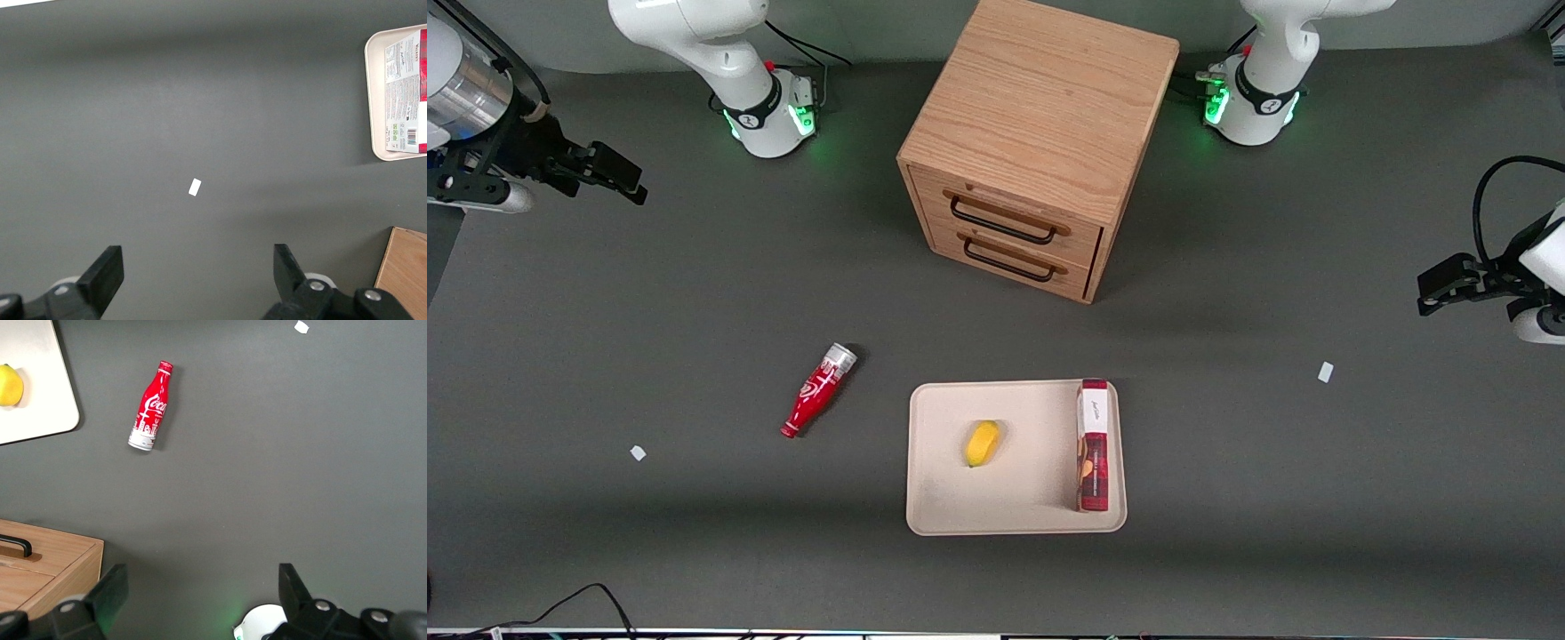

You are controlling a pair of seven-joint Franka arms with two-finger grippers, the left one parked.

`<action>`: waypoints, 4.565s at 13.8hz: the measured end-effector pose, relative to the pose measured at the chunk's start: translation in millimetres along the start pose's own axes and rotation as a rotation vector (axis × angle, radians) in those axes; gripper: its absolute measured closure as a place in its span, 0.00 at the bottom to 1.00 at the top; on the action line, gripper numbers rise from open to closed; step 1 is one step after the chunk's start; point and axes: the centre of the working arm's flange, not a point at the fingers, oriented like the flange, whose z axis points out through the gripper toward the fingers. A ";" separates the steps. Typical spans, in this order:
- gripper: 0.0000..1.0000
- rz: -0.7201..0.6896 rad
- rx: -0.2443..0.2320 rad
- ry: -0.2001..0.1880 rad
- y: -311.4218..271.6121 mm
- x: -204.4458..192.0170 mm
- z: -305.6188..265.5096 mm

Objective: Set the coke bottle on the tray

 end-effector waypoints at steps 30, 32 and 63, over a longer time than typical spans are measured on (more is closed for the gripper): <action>0.10 0.502 0.063 -0.040 -128.9 157.3 427.0; 0.35 0.493 0.065 -0.029 -132.8 152.7 440.2; 0.00 0.156 0.148 0.043 -253.8 188.4 186.6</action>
